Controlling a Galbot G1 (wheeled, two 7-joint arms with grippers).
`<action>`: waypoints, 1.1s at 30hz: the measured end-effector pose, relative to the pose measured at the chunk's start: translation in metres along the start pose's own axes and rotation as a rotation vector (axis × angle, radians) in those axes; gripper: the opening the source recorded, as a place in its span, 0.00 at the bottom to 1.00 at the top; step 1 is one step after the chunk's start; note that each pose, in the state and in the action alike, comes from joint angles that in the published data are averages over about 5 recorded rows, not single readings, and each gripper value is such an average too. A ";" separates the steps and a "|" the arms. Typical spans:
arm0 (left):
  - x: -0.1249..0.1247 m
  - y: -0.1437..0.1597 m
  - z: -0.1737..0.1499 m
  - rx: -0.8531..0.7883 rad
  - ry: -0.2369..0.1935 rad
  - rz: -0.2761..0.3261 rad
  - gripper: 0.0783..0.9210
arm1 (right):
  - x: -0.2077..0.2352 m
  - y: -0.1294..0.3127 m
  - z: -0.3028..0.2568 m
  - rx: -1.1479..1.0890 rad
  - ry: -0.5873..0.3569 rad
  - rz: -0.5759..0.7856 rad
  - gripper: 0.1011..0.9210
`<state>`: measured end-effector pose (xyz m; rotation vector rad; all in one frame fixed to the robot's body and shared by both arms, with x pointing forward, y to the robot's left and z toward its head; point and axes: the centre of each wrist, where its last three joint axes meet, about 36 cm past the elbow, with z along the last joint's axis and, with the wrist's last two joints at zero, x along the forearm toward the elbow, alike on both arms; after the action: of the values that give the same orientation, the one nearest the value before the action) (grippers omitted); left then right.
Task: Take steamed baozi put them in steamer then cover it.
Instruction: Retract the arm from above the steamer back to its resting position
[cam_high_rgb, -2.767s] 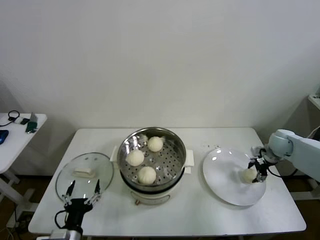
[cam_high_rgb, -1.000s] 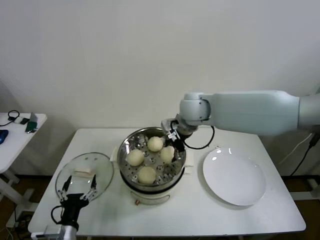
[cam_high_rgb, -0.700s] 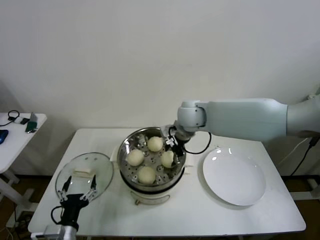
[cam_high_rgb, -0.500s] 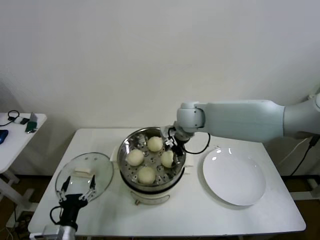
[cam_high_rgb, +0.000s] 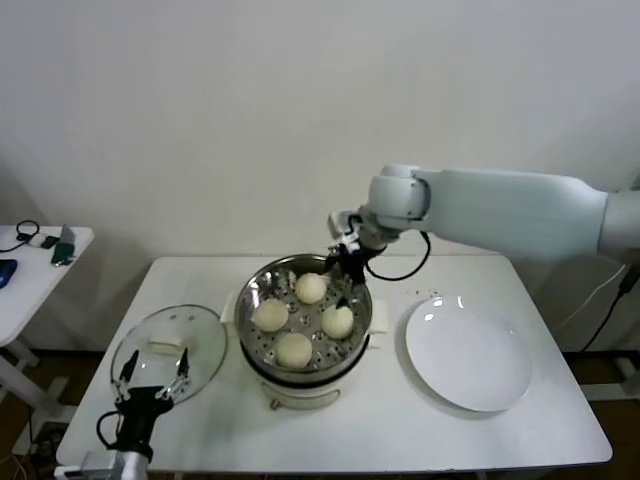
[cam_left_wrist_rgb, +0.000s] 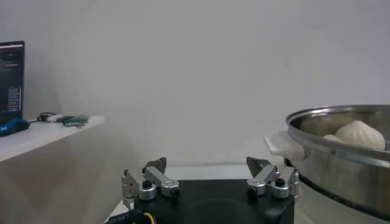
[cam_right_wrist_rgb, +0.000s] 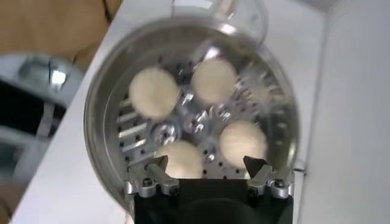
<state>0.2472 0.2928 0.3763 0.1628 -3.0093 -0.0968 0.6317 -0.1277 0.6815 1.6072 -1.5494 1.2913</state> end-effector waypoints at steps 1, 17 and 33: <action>0.000 0.000 -0.001 0.000 -0.001 0.002 0.88 | 0.008 -0.001 0.003 -0.027 -0.036 0.020 0.88; -0.014 -0.005 -0.009 -0.040 -0.027 0.031 0.88 | 0.025 0.065 0.119 -0.382 -0.547 0.615 0.88; -0.026 -0.003 -0.012 -0.127 -0.055 0.038 0.88 | -0.027 0.206 0.214 -0.783 -0.803 0.989 0.88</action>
<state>0.2748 0.2921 0.3845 0.0917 -3.0467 -0.2919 0.4929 -0.3433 0.5291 0.8107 -3.0521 0.1687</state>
